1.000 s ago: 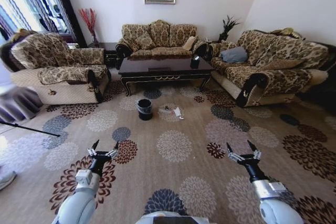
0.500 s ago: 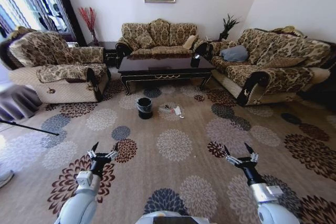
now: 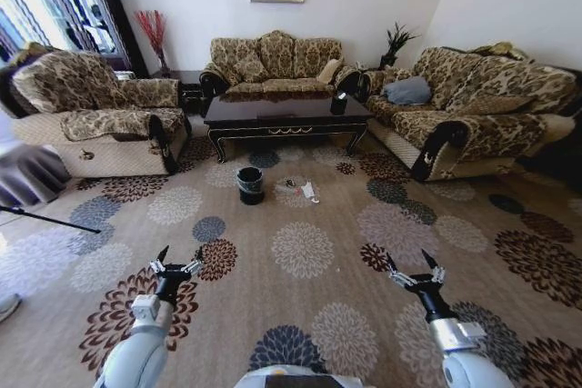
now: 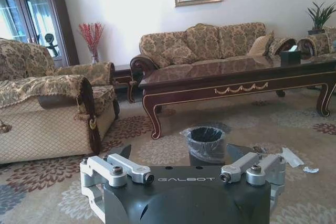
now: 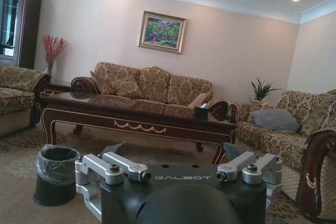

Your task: Move to the front of the table and pick up the trash from the floor, then place it into the trash bin.

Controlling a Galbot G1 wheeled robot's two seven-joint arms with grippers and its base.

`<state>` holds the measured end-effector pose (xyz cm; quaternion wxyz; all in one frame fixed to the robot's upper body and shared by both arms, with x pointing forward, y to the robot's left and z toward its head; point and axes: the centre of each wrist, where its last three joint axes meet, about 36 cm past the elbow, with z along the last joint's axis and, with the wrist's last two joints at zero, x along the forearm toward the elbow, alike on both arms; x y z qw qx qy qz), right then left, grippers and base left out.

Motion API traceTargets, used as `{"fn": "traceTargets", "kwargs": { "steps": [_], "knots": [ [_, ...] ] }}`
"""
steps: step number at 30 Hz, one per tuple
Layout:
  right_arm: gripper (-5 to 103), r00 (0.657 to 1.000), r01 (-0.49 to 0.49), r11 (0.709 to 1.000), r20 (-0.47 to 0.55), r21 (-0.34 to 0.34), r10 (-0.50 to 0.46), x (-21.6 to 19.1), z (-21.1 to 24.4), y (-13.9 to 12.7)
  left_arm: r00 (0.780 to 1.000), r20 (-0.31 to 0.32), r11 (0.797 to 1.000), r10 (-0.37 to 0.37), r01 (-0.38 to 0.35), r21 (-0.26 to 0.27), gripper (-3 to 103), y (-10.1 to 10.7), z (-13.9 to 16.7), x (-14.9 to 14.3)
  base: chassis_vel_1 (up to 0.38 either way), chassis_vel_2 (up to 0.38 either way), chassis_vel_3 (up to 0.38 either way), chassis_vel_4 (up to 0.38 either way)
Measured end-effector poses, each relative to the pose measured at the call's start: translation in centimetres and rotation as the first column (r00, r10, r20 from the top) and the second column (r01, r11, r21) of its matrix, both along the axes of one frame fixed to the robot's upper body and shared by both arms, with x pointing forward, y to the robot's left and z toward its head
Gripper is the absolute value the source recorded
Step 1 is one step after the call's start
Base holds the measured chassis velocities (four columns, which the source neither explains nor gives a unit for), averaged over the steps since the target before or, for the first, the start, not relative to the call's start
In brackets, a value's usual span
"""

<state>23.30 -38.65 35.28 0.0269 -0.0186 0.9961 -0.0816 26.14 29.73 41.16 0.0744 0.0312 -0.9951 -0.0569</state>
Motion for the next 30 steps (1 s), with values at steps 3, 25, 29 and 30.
{"fn": "traceTargets", "kwargs": {
  "steps": [3,25,29,30],
  "knots": [
    [100,1.0,-0.008,1.0,-0.008,0.007,0.008,-0.3,-0.5,0.5,1.0,-0.003,1.0,0.018,-0.018,-0.008,100,0.2,-0.1,-0.1,0.0,0.0,0.0,0.0],
    [100,0.997,-0.026,0.996,-0.068,0.08,0.032,-2.1,-4.1,3.1,0.995,-0.079,0.998,0.056,-0.058,-0.033,100,-0.3,-2.0,-2.4,0.0,0.0,0.0,0.0],
    [100,0.998,-0.034,0.997,-0.056,0.076,0.039,-1.9,-3.7,3.2,0.996,-0.088,0.999,0.036,-0.038,-0.022,100,0.0,-2.1,-3.1,0.0,0.0,0.0,0.0],
    [100,0.998,-0.038,0.997,-0.054,0.073,0.041,-1.9,-3.6,3.3,0.996,-0.086,0.999,0.032,-0.033,-0.015,100,0.1,-2.1,-3.1,0.0,0.0,0.0,0.0]
  ]
}}
